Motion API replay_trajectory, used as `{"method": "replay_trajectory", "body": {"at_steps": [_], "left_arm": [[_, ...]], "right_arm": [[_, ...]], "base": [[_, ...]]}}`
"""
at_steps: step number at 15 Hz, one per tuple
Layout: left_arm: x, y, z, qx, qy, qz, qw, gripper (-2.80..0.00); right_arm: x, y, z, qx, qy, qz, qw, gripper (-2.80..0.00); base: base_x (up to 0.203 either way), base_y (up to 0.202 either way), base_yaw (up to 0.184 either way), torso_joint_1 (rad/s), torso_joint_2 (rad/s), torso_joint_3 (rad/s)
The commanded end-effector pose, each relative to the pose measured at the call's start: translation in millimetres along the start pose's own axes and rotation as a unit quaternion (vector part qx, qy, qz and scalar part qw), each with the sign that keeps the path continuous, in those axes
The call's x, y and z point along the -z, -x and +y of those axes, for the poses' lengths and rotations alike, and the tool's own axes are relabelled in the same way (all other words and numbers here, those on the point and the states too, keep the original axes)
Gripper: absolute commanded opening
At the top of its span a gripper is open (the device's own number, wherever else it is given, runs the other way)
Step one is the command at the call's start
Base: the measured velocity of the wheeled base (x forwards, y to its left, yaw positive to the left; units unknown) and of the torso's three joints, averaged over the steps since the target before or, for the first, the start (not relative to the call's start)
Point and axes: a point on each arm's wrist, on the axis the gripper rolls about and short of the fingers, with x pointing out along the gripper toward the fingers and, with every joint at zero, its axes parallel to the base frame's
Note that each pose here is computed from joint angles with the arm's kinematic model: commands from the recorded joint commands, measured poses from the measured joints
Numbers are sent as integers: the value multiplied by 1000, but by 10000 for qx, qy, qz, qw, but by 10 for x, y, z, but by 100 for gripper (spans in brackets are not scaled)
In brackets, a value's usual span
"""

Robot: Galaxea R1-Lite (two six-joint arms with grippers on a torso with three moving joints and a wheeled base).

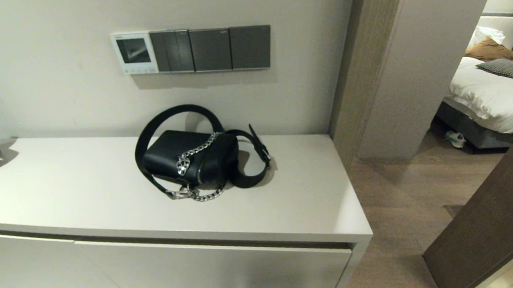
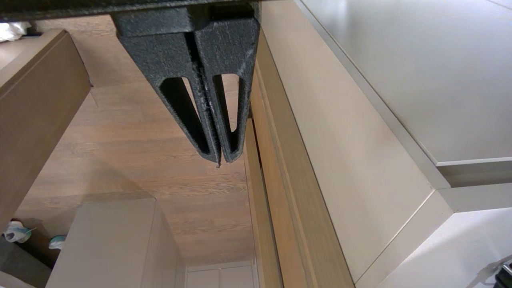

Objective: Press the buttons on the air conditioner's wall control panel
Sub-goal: Turn on the central air conditioner

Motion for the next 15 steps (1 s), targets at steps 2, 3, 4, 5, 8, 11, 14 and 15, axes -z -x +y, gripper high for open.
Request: {"method": "replay_trajectory", "body": {"at_steps": [2, 3, 4, 5, 8, 11, 14, 15], "left_arm": [[-405, 18, 13, 42, -8, -203, 9998, -280], [-541, -19, 18, 66, -7, -180, 9998, -280], [-698, -68, 25, 94, 0, -161, 9998, -280], [-850, -138, 32, 124, 20, -112, 9999, -280], [-1284, -519, 47, 254, 120, 160, 9995, -280], [-1573, -1121, 44, 429, 285, 515, 9973, -280], [-1730, -1812, 33, 513, 431, 699, 9953, -280], [-1772, -2037, 18, 561, 484, 700, 9948, -280]], "right_arm": [[4, -2, 0, 0, -1, 15, 10000, -280], [4, -2, 0, 0, -1, 15, 10000, -280], [4, -2, 0, 0, -1, 15, 10000, -280], [4, -2, 0, 0, -1, 15, 10000, -280], [4, -2, 0, 0, -1, 15, 10000, -280], [5, -2, 0, 0, -1, 20, 10000, -280], [4, -2, 0, 0, -1, 15, 10000, -280], [4, -2, 0, 0, -1, 15, 10000, -280]], "base": [[0, 0, 0, 0, 0, 0], [0, 0, 0, 0, 0, 0], [0, 0, 0, 0, 0, 0], [0, 0, 0, 0, 0, 0], [0, 0, 0, 0, 0, 0], [0, 0, 0, 0, 0, 0], [0, 0, 0, 0, 0, 0], [0, 0, 0, 0, 0, 0]]}}
